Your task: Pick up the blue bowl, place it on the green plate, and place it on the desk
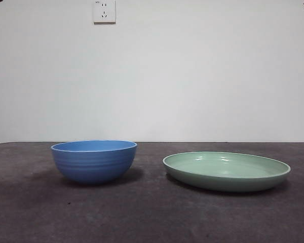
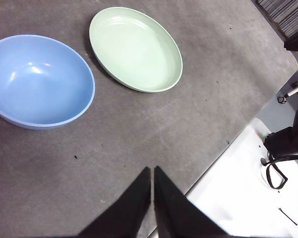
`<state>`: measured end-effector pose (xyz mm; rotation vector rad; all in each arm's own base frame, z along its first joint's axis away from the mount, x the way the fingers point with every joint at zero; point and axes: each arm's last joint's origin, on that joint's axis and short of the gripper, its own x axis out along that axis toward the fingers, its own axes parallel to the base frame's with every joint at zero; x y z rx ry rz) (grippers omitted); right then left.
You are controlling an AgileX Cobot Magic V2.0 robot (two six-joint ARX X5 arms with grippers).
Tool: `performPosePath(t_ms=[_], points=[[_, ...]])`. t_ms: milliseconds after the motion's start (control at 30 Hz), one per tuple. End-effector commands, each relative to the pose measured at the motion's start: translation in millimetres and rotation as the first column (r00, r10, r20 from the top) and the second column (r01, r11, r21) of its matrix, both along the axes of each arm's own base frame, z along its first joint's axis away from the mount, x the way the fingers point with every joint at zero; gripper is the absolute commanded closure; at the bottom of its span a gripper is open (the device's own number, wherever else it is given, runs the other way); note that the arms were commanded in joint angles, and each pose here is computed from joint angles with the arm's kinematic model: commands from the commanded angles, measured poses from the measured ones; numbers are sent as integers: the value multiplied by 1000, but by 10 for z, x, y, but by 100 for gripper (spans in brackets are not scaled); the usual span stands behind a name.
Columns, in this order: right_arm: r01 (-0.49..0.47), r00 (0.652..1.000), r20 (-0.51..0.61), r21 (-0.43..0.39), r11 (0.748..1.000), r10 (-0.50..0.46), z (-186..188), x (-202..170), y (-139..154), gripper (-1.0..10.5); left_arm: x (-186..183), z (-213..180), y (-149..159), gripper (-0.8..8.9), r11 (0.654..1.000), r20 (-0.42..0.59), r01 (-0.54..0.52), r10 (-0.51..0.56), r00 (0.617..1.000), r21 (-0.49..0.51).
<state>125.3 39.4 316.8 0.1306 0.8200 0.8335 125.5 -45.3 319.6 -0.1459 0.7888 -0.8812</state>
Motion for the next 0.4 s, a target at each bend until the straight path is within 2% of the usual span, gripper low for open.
performPosePath(t_ms=[33,133,167,200,267,300,333,400], points=[[-15,999,31,-1,1000,15,58,5,7,935,9,58,-7,801,1000,36,17,-17,999,1],[-9,1000,23,3,1000,9,58,5,7,932,9,58,-7,716,1000,36,16,-16,999,1],[-7,1000,21,5,1000,7,58,5,7,901,9,58,-7,645,1000,36,16,-16,999,1],[-5,1000,19,6,1000,5,58,5,7,838,9,59,-7,579,1000,36,16,-16,999,1],[-1,1000,16,9,1000,0,59,6,8,643,11,60,-7,444,1000,38,16,-16,999,1],[2,1000,14,11,1000,-3,60,7,8,567,11,60,-7,414,1000,37,15,-15,999,1],[3,1000,13,12,1000,-3,60,8,8,542,11,60,-7,405,1000,37,15,-15,999,0],[3,1000,13,12,1000,-3,60,7,8,542,12,60,-7,407,1000,36,13,-13,999,1]])
